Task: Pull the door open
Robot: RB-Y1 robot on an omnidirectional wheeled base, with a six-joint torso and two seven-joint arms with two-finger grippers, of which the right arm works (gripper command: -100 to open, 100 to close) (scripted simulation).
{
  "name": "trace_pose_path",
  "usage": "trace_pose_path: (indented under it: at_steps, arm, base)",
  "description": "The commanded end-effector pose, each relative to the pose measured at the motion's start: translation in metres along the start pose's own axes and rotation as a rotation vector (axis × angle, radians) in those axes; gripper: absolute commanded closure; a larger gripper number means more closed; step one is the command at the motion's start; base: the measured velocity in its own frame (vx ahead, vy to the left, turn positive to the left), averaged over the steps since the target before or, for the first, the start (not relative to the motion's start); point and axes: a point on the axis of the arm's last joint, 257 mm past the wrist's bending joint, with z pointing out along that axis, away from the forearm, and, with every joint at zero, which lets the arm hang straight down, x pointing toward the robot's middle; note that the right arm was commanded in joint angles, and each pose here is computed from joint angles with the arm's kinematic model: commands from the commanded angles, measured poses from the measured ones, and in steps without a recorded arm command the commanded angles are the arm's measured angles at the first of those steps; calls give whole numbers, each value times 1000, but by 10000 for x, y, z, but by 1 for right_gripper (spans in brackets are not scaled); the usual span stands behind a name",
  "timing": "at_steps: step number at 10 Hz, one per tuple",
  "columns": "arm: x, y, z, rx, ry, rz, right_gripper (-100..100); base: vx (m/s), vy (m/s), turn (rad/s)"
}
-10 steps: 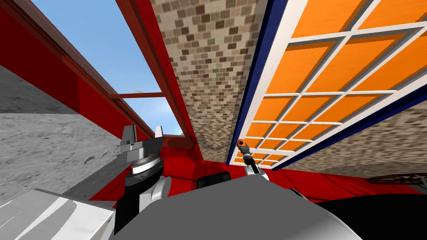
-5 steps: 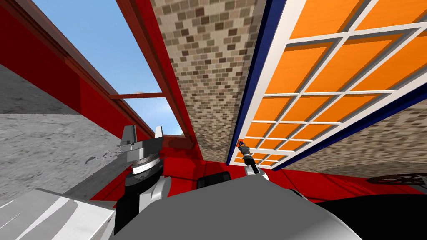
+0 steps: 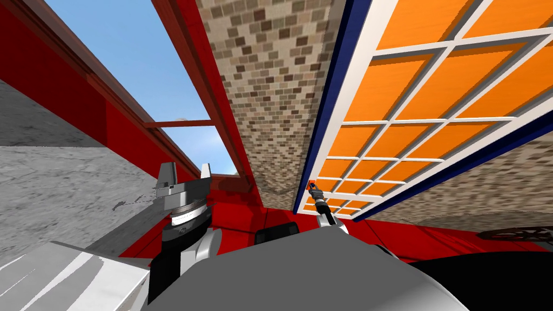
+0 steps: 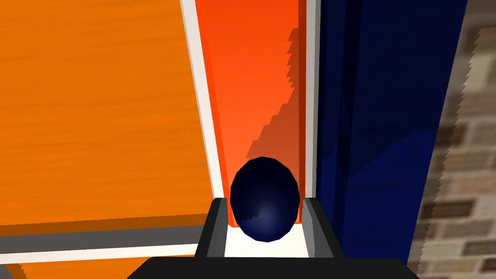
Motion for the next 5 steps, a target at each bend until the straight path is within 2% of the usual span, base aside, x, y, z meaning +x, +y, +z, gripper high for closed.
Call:
trace_pose_path:
  at_steps: [1,5]
  arm:
    - [4,1,-2,1,1,36,100]
    - [1,-12,-1,6,-1,149,100]
  base:
    - [-14,-4,22]
    - [-20,-8,27]
